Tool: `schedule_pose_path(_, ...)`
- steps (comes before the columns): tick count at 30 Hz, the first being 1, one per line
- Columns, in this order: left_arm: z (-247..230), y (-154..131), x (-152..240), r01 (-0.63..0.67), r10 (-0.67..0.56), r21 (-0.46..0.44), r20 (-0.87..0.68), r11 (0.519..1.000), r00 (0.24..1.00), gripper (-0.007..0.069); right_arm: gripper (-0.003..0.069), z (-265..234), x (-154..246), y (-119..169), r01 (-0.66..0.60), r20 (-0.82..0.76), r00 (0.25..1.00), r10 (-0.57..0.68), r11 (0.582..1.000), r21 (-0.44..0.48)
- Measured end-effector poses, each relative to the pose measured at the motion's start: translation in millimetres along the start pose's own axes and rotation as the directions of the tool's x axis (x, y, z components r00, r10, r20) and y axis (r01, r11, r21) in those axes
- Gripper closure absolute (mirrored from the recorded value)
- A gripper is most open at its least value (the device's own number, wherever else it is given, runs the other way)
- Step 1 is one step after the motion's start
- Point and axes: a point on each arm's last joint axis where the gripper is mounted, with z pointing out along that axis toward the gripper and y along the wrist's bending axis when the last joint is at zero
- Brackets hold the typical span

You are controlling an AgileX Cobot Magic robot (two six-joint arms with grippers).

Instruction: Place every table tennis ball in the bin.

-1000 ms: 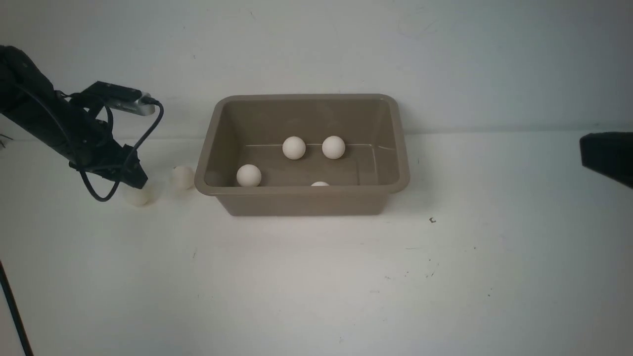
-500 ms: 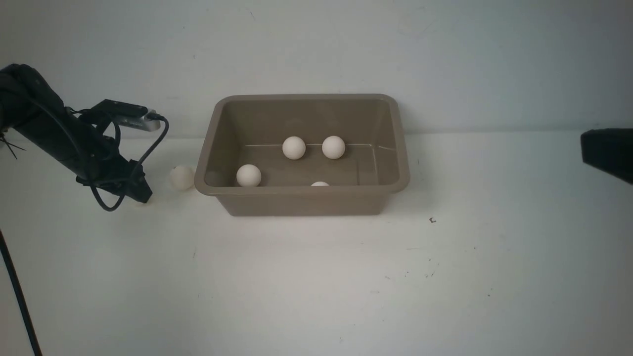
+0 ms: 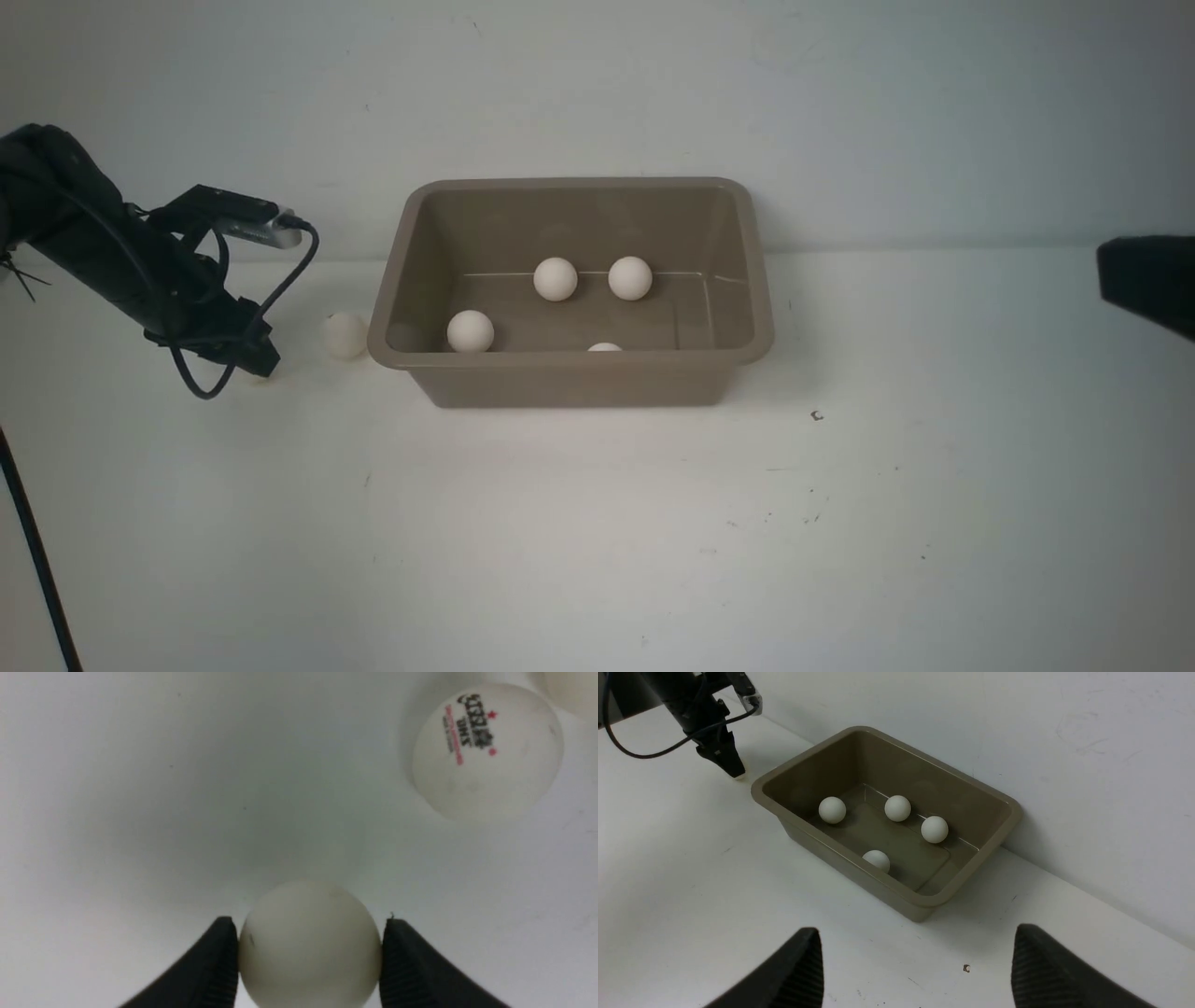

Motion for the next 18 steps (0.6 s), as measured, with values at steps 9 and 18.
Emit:
schedule_pose_path(9,-82.1,-49.1,-60.2,-0.13,0.049,0.216,0.345,0.968,0.937,0.0279,0.0197,0.0,-0.2,0.2,-0.001,0.002,1.0,0.001,1.0,-0.002)
schedule_pose_path(18,-53.2,-145.6,-93.0,-0.393,0.329,0.178,0.308,0.902,0.893,0.0279,0.0197,0.0,-0.2,0.2,-0.001,0.002,1.0,0.001,1.0,-0.002)
